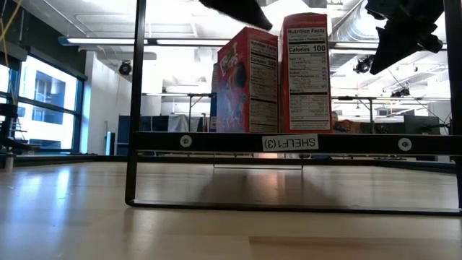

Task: Stack cereal on shelf
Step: Put the red cereal box on the shelf aligned with the other red cereal box

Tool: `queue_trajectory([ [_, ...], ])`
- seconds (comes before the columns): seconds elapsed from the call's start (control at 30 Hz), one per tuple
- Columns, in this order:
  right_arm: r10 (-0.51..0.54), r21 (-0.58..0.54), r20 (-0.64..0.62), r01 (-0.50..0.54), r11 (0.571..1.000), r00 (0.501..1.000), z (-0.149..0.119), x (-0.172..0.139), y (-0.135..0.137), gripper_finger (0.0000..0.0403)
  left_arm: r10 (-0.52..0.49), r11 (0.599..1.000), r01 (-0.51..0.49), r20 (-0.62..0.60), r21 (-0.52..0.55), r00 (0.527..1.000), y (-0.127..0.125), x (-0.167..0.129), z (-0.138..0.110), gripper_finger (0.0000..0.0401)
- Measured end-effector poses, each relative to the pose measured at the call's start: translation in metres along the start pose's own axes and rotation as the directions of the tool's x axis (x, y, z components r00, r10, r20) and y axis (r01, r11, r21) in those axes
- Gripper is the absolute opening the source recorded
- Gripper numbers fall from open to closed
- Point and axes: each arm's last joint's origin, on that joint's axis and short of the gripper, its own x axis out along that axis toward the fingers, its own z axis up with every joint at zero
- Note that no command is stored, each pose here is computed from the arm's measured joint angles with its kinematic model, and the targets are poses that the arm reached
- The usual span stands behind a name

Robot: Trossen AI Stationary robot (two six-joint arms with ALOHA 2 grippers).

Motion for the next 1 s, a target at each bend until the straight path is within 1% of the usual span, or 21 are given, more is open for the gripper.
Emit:
queue_trajectory([
  [0.13, 0.000, 0.000, 0.000, 0.000, 1.000, 1.000, 0.000, 0.000, 0.000, 0.0001, -0.055, 0.998, 0.055, -0.014, -0.016, 0.998, -0.005, 0.004, -0.003, 0.0000],
  [0.23, 0.000, 0.001, 0.000, 0.000, 1.000, 1.000, 0.000, 0.000, 0.000, 0.0001, -0.069, 0.997, 0.068, -0.037, -0.030, 0.997, -0.007, 0.005, -0.005, 0.0000],
  [0.33, 0.000, 0.001, 0.001, 0.000, 1.000, 1.000, 0.000, 0.000, 0.000, 0.0001, -0.068, 0.996, 0.066, -0.033, -0.056, 0.997, -0.007, 0.005, -0.005, 0.0000],
  [0.43, 0.000, 0.001, 0.002, 0.000, 1.000, 1.000, 0.000, 0.000, 0.000, 0.0001, -0.096, 0.994, 0.094, -0.032, -0.060, 0.995, -0.008, 0.005, -0.005, 0.0000],
  [0.5, -0.002, 0.001, 0.004, 0.002, 1.000, 1.000, 0.000, 0.000, 0.000, 0.0001, -0.131, 0.990, 0.128, -0.043, -0.055, 0.991, -0.009, 0.005, -0.007, 0.0000],
  [0.6, -0.002, 0.001, 0.004, 0.002, 1.000, 1.000, 0.000, 0.000, 0.000, 0.0001, -0.173, 0.985, 0.172, -0.068, -0.014, 0.983, -0.010, 0.003, -0.009, 0.0000],
  [0.7, -0.002, 0.001, 0.005, 0.002, 1.000, 1.000, 0.000, 0.000, 0.000, 0.0001, -0.191, 0.981, 0.193, -0.075, 0.014, 0.979, -0.011, 0.002, -0.010, 0.0000],
  [0.77, -0.003, 0.000, 0.005, 0.003, 1.000, 1.000, 0.000, 0.000, 0.000, 0.0001, -0.222, 0.974, 0.225, -0.065, 0.029, 0.973, -0.011, -0.001, -0.010, 0.0000],
  [0.93, -0.008, -0.009, 0.003, 0.008, 1.000, 1.000, 0.000, 0.000, -0.001, 0.0001, -0.345, 0.938, 0.346, -0.032, 0.039, 0.938, -0.015, -0.003, -0.009, 0.0000],
  [1.0, -0.008, -0.012, 0.004, 0.008, 1.000, 1.000, 0.000, 0.000, -0.001, 0.0001, -0.366, 0.929, 0.367, -0.026, 0.043, 0.930, -0.017, -0.003, -0.009, 0.0000],
])
